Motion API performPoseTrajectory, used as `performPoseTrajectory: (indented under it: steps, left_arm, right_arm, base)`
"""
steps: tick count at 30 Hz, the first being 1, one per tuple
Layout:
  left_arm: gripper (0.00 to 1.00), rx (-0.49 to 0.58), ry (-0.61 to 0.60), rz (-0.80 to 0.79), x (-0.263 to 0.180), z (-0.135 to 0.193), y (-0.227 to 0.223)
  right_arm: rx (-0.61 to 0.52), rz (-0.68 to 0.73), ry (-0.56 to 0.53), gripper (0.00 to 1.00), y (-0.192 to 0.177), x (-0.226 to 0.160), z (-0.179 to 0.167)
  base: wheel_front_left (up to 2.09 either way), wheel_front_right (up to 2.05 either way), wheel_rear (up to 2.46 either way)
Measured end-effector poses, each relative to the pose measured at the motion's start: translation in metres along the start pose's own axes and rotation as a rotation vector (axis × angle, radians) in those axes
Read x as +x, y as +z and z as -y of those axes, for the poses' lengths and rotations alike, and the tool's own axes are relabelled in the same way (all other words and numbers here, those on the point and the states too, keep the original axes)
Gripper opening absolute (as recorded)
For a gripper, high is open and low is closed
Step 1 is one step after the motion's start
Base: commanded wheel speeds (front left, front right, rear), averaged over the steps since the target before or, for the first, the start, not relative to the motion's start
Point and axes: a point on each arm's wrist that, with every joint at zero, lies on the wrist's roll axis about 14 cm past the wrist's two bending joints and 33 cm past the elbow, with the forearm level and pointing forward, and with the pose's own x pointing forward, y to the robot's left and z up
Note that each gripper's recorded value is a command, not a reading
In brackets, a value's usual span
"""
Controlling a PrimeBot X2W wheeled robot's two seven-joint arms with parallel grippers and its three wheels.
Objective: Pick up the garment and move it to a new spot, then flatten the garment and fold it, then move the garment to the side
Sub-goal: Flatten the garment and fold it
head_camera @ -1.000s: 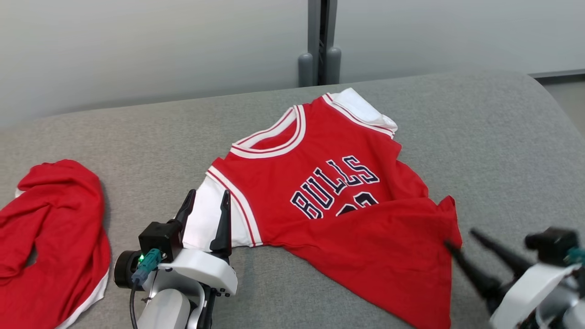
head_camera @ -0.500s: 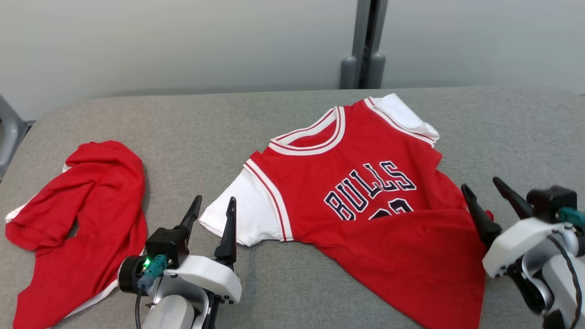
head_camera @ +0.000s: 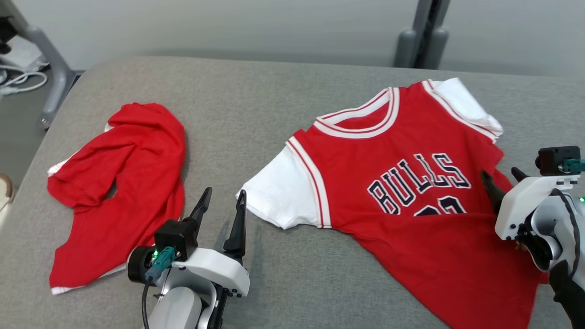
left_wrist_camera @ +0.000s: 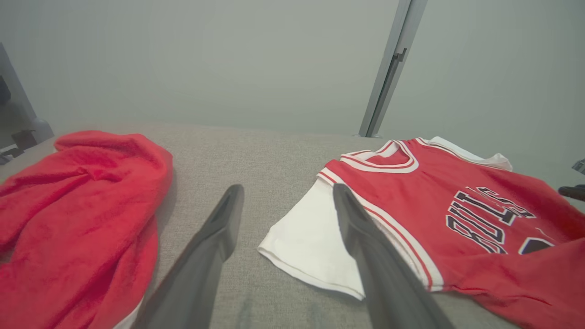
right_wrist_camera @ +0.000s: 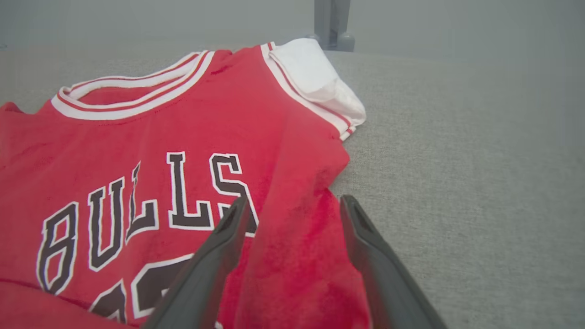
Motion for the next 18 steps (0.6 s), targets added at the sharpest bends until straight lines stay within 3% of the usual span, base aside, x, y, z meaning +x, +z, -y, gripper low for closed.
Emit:
performPoseTrajectory:
  steps: [3,4,5,8,14,18]
  left_arm:
    - [1.00,-0.005,0.021,-0.008,0.000,-0.007,-0.002]
    - [1.00,-0.005,0.028,-0.010,0.000,-0.009,-0.003]
    - [1.00,-0.007,0.035,-0.009,0.000,-0.011,-0.003]
    - [1.00,-0.013,0.040,-0.009,0.001,-0.012,-0.003]
    - [1.00,-0.022,0.045,-0.014,0.004,-0.013,-0.004]
    - [1.00,-0.032,0.055,-0.016,0.004,-0.016,-0.004]
  right_arm:
    - [-0.006,-0.086,0.007,1.00,-0.014,0.011,-0.005]
    - [0.002,-0.117,0.001,0.80,-0.019,0.013,-0.004]
    - [-0.013,-0.145,-0.006,0.00,-0.024,0.014,-0.001]
    - [-0.039,-0.176,-0.018,0.00,-0.026,0.018,0.005]
    - [-0.126,-0.144,-0.092,0.00,0.005,0.030,0.037]
    - [-0.275,-0.074,-0.104,0.00,0.044,0.042,0.046]
  base:
    - [0.00,0.00,0.00]
    - [0.00,0.00,0.00]
    - [0.00,0.00,0.00]
    - [0.00,0.00,0.00]
    - [0.00,0.00,0.00]
    - [0.00,0.00,0.00]
